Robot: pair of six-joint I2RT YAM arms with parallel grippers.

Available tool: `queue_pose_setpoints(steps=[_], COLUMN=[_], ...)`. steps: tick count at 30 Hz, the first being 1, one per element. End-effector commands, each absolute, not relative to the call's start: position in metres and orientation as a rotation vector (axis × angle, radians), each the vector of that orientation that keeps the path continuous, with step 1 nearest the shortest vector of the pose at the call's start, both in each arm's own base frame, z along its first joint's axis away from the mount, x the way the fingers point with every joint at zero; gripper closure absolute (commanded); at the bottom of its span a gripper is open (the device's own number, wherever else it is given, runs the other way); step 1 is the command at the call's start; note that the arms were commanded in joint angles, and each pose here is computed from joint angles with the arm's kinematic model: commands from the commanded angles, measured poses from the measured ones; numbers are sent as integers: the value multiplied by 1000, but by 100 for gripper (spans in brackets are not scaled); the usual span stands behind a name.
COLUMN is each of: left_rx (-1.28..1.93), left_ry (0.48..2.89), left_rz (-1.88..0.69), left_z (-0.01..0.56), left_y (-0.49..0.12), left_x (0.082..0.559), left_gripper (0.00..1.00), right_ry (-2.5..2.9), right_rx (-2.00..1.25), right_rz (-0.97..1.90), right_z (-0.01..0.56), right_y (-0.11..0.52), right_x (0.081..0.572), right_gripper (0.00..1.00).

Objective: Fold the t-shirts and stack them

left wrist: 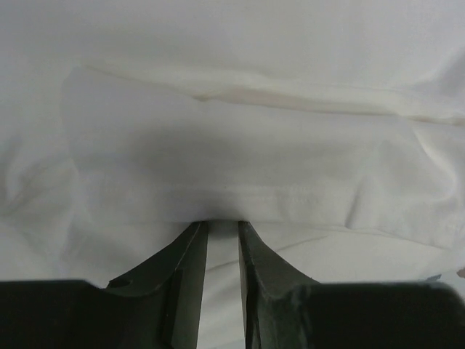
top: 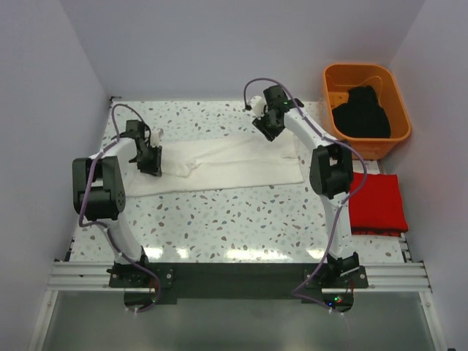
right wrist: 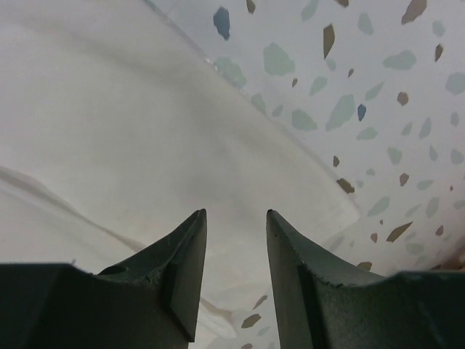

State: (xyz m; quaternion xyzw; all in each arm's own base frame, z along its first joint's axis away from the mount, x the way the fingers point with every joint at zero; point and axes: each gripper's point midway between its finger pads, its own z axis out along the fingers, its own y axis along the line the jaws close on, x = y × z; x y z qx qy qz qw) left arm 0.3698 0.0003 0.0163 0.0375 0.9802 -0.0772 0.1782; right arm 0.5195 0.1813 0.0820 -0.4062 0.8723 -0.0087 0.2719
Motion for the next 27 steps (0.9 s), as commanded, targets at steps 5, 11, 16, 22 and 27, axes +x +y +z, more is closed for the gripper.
queue_pose_setpoints(steps=[5,11,16,22,27], left_rx=[245,290,246,162,153], left_ry=[2814,2519,2305,2286,2379], left_rz=[33,-110,-161,-183,-183], left_z=[-31,30,110,145,130], left_y=[42,25,18,25,26], left_x=[433,543,560,533,500], left_gripper=[75,68,56,54,52], right_ry=[2427,2456,2540,2569,2520], right_rx=[-1212,-1358,-1498,-1716,-1958], right_rz=[-186,-180,-119,-10,231], right_z=[54,23,5,11,31], right_y=[139,139,138,151,186], right_x=[509,492,447,338,214], right_gripper=[59,65,74,82,84])
